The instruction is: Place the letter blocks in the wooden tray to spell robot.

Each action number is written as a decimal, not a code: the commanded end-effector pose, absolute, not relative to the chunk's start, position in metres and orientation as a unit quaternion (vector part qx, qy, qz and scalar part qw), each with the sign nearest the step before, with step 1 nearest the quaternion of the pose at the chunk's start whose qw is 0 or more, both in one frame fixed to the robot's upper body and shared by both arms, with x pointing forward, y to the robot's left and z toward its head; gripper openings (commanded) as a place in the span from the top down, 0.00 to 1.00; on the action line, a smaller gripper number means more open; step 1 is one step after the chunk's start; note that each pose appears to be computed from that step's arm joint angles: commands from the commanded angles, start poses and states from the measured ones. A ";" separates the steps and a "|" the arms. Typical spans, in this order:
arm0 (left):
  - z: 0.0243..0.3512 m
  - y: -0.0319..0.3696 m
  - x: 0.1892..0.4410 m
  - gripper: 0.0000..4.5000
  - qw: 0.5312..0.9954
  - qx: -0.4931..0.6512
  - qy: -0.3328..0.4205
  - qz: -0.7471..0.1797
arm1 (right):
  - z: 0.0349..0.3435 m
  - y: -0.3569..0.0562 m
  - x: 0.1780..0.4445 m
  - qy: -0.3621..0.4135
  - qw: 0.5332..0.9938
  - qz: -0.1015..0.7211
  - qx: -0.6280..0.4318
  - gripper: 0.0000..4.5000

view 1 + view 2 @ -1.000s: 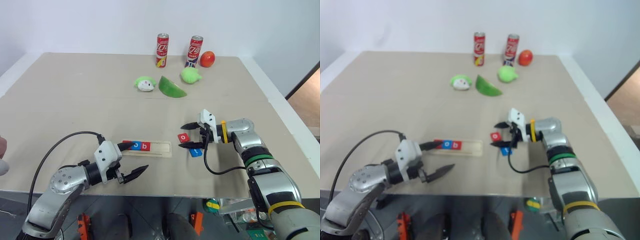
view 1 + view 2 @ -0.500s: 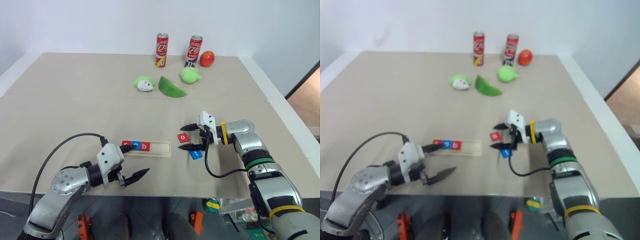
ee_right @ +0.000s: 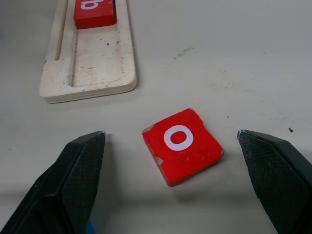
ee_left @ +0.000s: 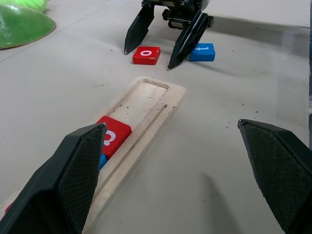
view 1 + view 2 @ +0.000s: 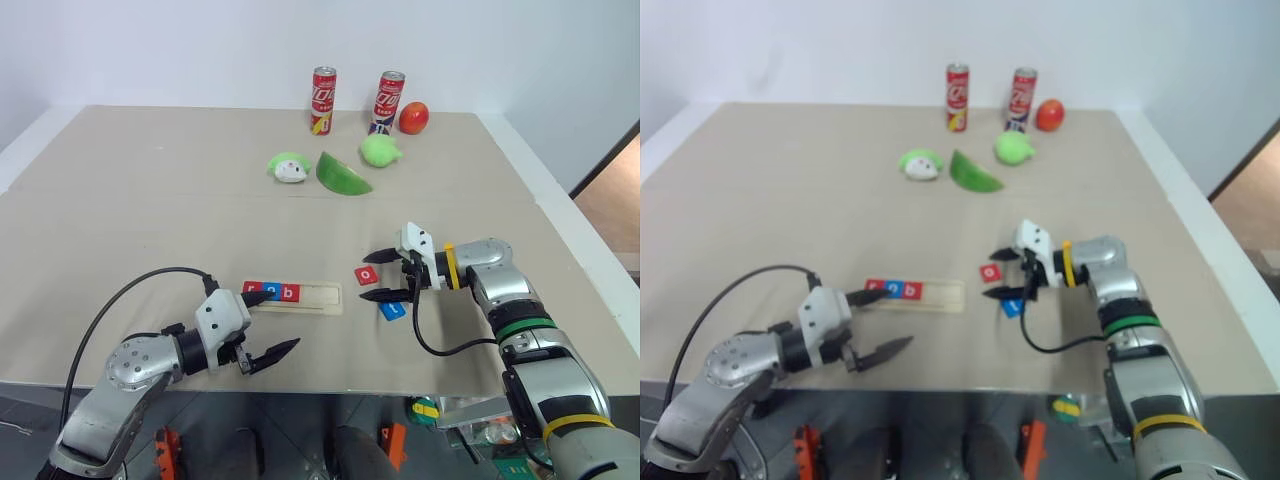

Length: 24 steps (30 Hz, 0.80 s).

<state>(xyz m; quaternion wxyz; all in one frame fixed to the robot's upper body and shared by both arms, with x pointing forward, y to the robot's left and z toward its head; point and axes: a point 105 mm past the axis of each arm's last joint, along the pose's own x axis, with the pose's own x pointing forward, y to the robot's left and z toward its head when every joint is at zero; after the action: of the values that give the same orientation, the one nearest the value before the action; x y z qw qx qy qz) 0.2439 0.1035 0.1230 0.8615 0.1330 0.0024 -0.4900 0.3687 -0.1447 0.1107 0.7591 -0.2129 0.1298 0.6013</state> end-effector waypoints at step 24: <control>0.124 0.103 0.243 0.00 0.857 0.149 -0.005 -0.493 | 0.130 -0.139 0.369 0.096 0.813 0.541 -0.195 0.63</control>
<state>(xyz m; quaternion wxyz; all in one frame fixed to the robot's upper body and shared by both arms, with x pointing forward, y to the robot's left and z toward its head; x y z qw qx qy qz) 0.2418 0.1013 0.1146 0.8562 0.1364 0.0173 -0.4980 0.3641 -0.1402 0.1080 0.8081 -0.1800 0.1289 0.5458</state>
